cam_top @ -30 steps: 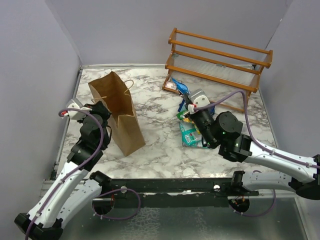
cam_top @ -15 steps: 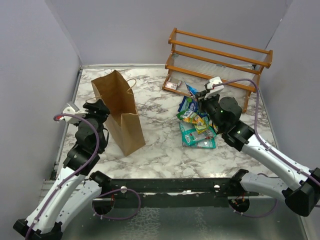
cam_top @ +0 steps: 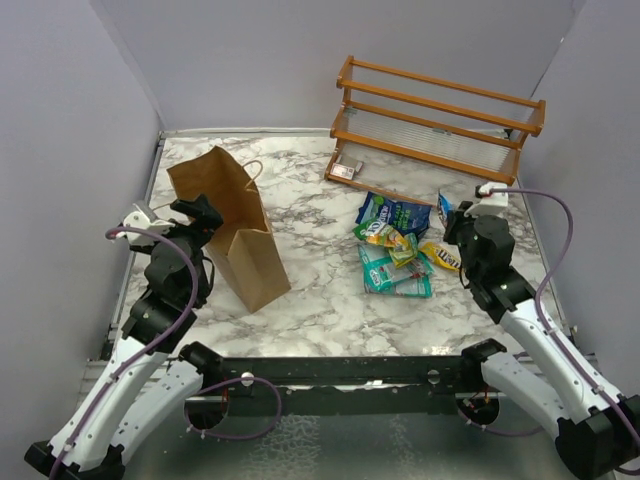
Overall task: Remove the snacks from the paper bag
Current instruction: Place the snack at the center of the board.
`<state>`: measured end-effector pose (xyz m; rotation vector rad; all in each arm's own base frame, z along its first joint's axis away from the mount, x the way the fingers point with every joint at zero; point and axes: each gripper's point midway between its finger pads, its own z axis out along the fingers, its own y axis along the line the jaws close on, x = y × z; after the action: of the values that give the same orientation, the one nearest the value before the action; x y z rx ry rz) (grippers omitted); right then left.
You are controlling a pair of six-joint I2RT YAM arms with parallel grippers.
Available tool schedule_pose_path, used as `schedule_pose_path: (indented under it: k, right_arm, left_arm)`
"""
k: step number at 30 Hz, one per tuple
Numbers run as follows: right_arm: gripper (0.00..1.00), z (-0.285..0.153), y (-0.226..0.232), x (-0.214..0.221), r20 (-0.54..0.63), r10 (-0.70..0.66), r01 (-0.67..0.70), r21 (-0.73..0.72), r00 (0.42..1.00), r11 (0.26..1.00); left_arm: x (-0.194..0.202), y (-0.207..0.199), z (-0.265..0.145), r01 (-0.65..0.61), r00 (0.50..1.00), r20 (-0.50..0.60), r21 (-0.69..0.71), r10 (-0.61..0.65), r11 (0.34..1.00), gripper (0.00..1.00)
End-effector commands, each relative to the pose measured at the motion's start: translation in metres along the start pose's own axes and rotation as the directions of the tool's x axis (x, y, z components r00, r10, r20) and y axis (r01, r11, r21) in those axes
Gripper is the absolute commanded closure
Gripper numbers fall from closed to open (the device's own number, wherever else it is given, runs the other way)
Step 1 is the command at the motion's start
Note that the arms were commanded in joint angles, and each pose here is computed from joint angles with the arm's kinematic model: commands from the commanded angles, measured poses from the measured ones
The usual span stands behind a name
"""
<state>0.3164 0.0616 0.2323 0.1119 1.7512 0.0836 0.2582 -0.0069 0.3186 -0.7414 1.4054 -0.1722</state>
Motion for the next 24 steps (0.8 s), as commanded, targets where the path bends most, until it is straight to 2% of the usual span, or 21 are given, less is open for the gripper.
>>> schedule_pose_path:
  k: [1, 4, 5, 11, 18, 24]
  right_arm:
    - [0.99, -0.005, -0.019, 0.014, -0.01, 0.055, -0.054, 0.093, 0.998, 0.994]
    - [0.99, -0.004, -0.021, 0.031, -0.051, 0.092, -0.086, 0.107, 0.994, 0.99]
    - [0.99, -0.004, -0.022, 0.036, -0.064, 0.112, -0.104, 0.115, 0.992, 0.988]
    - [0.99, -0.003, -0.023, 0.065, -0.116, 0.202, -0.188, 0.121, 0.973, 0.975]
    - [0.99, 0.001, -0.026, 0.08, -0.132, 0.212, -0.196, 0.123, 0.968, 0.973]
    - [0.97, 0.003, -0.029, 0.088, -0.138, 0.216, -0.199, 0.132, 0.967, 0.971]
  left_arm:
    - [-0.022, -0.006, -0.003, -0.02, 0.999, 0.032, 0.011, 0.019, 1.0, 0.12]
    - [-0.029, -0.009, -0.005, -0.02, 0.999, 0.039, 0.03, 0.019, 0.999, 0.02]
    - [-0.032, -0.01, -0.006, -0.02, 0.999, 0.044, 0.035, 0.019, 0.999, 0.01]
    - [-0.048, -0.016, -0.011, -0.047, 0.996, 0.079, 0.074, 0.041, 0.996, 0.01]
    - [-0.043, -0.015, -0.008, -0.091, 0.994, 0.068, 0.06, 0.087, 0.994, 0.04]
    - [-0.034, -0.002, 0.004, -0.135, 0.99, 0.036, -0.083, 0.138, 0.987, 0.04]
